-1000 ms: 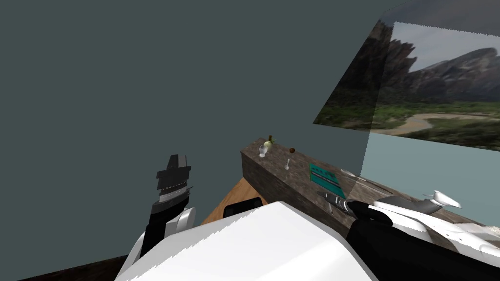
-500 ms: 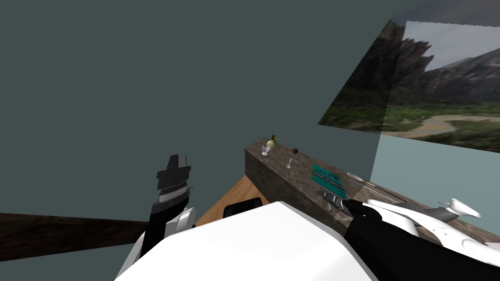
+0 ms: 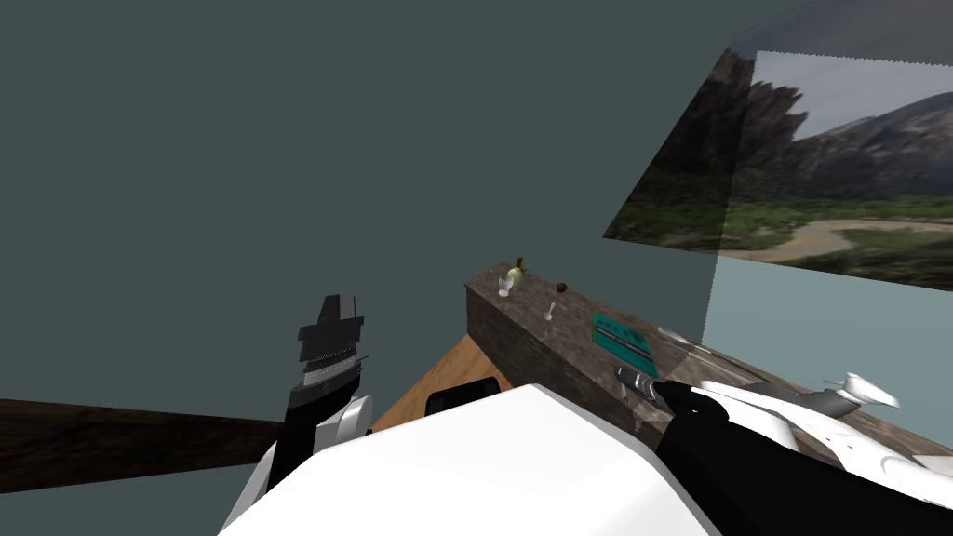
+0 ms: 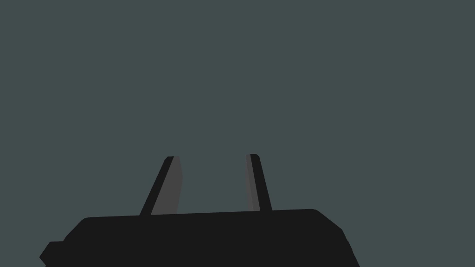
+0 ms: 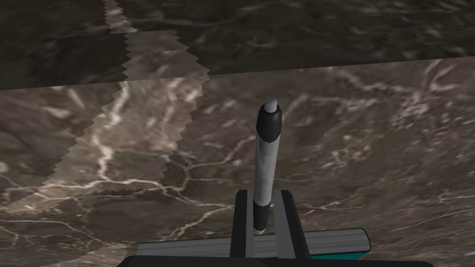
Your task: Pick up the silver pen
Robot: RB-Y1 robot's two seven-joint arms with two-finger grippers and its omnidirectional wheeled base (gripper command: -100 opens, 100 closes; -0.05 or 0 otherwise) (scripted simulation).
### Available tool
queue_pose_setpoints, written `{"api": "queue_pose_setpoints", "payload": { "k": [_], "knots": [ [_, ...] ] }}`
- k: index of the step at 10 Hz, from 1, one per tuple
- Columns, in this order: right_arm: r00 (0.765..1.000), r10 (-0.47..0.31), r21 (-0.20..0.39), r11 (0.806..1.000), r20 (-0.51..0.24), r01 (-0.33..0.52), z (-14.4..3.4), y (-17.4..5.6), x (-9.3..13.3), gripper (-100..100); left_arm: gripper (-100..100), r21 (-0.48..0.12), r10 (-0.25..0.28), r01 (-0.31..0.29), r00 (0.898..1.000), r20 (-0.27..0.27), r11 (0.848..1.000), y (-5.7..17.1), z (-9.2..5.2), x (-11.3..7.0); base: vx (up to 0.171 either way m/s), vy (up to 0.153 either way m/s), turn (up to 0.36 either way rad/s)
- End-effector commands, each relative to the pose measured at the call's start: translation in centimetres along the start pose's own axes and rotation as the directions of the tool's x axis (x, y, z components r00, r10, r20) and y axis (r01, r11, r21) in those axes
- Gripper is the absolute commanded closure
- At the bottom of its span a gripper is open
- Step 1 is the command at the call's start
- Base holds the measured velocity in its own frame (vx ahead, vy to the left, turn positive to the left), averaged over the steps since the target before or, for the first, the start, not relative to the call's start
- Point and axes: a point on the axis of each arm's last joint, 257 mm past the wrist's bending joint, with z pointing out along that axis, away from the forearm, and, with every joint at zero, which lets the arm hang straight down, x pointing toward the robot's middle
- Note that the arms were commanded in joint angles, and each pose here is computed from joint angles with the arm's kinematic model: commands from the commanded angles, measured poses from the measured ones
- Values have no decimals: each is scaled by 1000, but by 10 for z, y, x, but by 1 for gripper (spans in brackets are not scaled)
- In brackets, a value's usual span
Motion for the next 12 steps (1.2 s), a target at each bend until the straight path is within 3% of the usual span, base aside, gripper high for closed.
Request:
{"api": "queue_pose_setpoints", "payload": {
  "k": [1, 2, 10, 11, 12],
  "knots": [
    [1000, 0, 0, 1000, 0, 0, 0, 0, 0, 0, 0, 0, 0, 0, 1000, 0, 1000, 0, 0, 0, 0, 0, 0],
    [1000, -24, -16, 1000, -3, 24, -3, 1, 0, 100, 0, 0, 0, 0, 1000, 0, 1000, 0, 0, 0, 76, -14, -271],
    [987, -163, -92, 983, -14, 161, -22, 6, 0, 100, 0, 0, 0, 0, 1000, 0, 1000, 0, 0, 0, 129, 21, -211],
    [988, -151, -83, 985, -12, 150, -21, 5, -1, 100, 0, 0, 0, 0, 1000, 0, 1000, 0, 0, 0, 48, 25, -47],
    [988, -154, -85, 985, -13, 152, -21, 5, 0, 0, 0, 0, 0, 0, 1000, 0, 1000, 0, 0, 0, 7, 5, 9]
  ]
}}
